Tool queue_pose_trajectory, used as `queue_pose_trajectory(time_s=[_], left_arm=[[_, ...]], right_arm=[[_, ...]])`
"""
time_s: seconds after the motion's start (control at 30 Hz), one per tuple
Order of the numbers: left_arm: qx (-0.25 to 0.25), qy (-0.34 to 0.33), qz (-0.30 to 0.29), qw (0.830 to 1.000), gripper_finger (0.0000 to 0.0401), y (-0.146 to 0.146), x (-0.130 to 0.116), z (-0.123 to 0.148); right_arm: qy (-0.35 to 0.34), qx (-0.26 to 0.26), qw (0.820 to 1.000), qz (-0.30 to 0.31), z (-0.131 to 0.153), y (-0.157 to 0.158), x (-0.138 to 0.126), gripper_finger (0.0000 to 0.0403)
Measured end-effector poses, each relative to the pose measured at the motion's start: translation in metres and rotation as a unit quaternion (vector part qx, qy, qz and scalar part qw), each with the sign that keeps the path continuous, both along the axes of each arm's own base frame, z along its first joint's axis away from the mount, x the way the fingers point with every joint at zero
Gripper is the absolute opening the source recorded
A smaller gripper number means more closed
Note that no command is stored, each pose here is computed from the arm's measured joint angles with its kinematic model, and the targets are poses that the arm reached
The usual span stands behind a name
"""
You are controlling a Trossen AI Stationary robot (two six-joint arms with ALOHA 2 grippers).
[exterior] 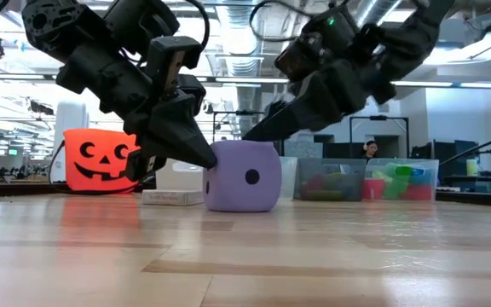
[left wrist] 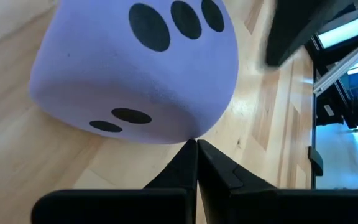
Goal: Pick & Place Toys
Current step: Put the violet dice into the left transparent bin
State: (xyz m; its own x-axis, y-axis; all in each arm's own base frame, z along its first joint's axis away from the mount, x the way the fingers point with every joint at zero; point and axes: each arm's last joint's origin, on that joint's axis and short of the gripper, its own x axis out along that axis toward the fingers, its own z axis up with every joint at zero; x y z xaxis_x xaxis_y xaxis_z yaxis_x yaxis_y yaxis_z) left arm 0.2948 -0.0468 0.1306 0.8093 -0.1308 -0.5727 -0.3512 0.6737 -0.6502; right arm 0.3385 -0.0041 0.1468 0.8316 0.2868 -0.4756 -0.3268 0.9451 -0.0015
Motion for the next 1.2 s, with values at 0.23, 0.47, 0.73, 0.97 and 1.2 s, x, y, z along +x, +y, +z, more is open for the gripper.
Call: queue_pose_trajectory(time_s=[0.23, 0.47, 0.73, 0.97, 1.2], left_arm=[[-0.001, -0.009, 0.000, 1.000, 0.0000, 0.000, 0.001, 0.002], [-0.004, -0.012, -0.008, 1.000, 0.0000, -0.003, 0.001, 0.002], [-0.003, -0.015, -0.015, 1.000, 0.0000, -0.008, 0.000, 0.003], [-0.010, -0.014, -0.029, 0.999, 0.0000, -0.011, 0.000, 0.003], [-0.014, -0.048, -0.062, 0.997, 0.0000, -0.011, -0.008, 0.031]], right_arm=[[0.020, -0.001, 0.999, -0.027, -0.029, -0.003, 0.022, 0.0396], [0.033, 0.037, 0.996, -0.069, -0.024, -0.005, 0.041, 0.0398], [0.029, 0.058, 0.996, -0.057, -0.014, -0.004, 0.046, 0.0395], [0.085, 0.101, 0.987, -0.089, -0.019, -0.004, 0.042, 0.0308], [0.088, 0.160, 0.975, -0.126, -0.016, -0.008, 0.043, 0.0258]])
